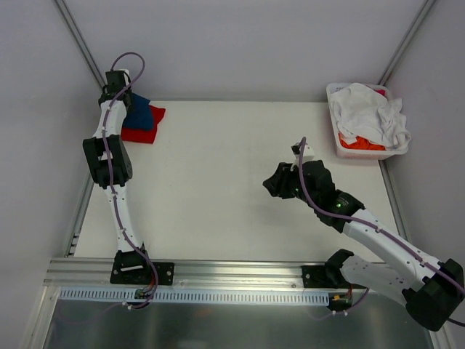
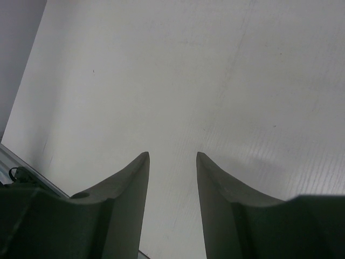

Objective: Fold and stack the t-shirts
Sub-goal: Neatly place the folded tshirt to the corner

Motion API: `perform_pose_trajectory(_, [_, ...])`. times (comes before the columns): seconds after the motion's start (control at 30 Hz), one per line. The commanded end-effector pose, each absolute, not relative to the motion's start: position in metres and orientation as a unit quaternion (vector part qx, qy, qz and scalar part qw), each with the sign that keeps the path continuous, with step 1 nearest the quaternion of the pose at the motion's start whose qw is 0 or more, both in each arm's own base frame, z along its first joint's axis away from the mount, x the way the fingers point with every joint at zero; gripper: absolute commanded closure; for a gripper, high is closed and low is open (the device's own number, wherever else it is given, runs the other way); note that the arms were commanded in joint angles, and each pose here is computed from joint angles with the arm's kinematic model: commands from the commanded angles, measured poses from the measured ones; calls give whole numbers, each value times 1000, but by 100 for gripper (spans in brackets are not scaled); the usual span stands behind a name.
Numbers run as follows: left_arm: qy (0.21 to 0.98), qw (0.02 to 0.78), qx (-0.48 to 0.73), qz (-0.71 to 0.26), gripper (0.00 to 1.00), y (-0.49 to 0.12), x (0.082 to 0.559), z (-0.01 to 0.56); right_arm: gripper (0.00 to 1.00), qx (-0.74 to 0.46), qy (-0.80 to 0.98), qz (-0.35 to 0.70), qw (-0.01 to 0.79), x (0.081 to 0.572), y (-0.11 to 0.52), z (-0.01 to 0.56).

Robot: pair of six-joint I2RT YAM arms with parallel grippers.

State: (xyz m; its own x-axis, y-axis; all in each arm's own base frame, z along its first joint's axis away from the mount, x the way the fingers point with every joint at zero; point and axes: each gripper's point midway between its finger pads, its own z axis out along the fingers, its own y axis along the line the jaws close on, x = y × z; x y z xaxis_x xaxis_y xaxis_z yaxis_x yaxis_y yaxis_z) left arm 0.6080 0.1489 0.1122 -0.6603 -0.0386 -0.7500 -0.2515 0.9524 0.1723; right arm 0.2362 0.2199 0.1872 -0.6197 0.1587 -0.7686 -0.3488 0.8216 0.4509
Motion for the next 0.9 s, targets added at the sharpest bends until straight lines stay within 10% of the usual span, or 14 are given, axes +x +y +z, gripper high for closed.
perform_pose_trajectory(0.0, [894,417,-82,139,100,149,614,122,57,-57,842,306,442,237,222,198])
perform_pose_trajectory(0.33, [879,404,-137,212,1,185,600,127,56,-56,845,301,438,236,220,192])
perform_pose_trajectory(0.87, [792,505,-228,258,1,200,565,278,57,-56,851,303,426,239,225,179])
